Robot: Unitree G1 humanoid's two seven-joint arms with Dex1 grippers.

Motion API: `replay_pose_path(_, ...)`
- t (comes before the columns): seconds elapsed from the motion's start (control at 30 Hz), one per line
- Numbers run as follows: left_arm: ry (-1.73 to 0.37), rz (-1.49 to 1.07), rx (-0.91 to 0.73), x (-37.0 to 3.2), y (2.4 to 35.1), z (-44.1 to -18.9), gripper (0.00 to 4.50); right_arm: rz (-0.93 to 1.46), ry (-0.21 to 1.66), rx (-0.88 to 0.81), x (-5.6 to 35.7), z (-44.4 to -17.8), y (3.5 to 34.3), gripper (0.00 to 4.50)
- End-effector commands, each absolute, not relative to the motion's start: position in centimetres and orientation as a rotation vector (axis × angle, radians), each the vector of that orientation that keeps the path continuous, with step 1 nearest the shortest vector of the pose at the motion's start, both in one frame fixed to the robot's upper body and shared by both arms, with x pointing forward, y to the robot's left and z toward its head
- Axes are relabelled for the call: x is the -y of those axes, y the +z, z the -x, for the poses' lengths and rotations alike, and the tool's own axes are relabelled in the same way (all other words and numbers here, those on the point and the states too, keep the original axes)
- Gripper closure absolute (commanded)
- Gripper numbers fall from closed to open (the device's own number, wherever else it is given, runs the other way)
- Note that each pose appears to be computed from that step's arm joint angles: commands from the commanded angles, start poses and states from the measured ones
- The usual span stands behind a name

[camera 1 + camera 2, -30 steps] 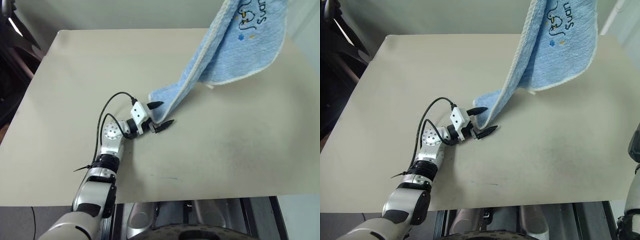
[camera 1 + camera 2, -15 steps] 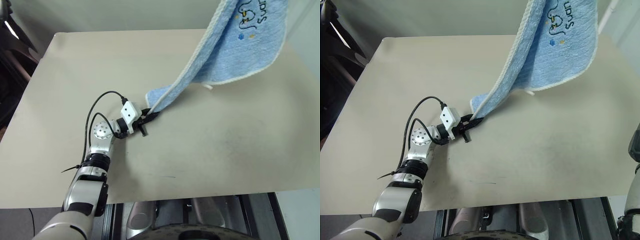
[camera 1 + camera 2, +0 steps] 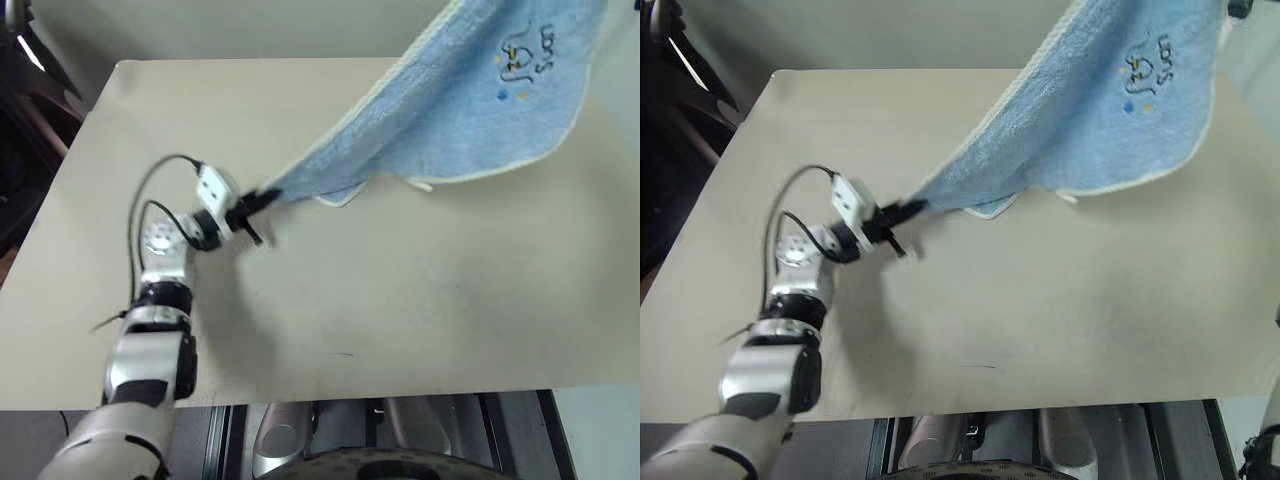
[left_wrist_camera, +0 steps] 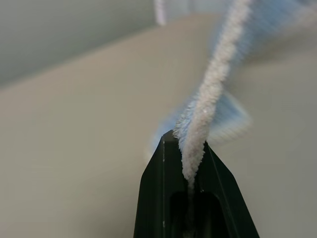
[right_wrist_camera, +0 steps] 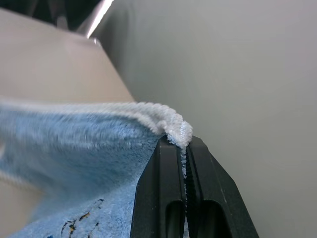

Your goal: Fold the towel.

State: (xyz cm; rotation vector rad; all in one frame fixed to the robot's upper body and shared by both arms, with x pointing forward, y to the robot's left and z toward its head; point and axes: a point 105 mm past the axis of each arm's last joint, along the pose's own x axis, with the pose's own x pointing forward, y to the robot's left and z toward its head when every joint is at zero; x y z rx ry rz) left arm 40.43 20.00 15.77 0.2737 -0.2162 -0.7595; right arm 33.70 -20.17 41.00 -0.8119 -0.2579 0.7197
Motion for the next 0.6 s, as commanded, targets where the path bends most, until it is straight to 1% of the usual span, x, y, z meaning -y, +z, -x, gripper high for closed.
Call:
replay_pose_path(0.03,-0.693,-0.217,0.301,-21.2,19.7,-41.6,4.48,0.849,0.670,0.295,21.8,-32.6,41.9,4.50)
replay_pose_path(0.17,-0.675,-0.207,0.364,-21.4,24.0,-42.5,4.48,0.847,0.631,0.229,23.8,-33.0,40.4,4.50)
replay_pose_path(0.27,-0.666,-0.260,0.356,-20.9,26.2,-43.2,4.48,0.864,0.628,0.179,25.0,-33.0,39.0,4.50)
replay_pose_path(0.33,-0.656,-0.289,0.335,-20.7,26.9,-43.6,4.48,0.897,0.638,0.156,25.2,-33.0,38.2,4.50)
replay_pose_path(0.43,-0.637,-0.289,0.285,-20.3,28.0,-44.4,4.48,0.872,0.597,0.140,25.7,-33.8,37.7,4.50)
replay_pose_path(0.5,-0.645,-0.318,0.274,-19.7,28.8,-44.6,4.48,0.861,0.511,0.130,26.7,-35.2,37.6,4.50)
replay_pose_path(0.57,-0.644,-0.336,0.266,-19.5,29.3,-44.7,4.48,0.861,0.466,0.124,27.3,-36.0,37.5,4.50)
replay_pose_path(0.6,-0.629,-0.383,0.234,-19.2,29.6,-45.0,4.48,0.842,0.410,0.139,27.8,-37.0,37.6,4.50)
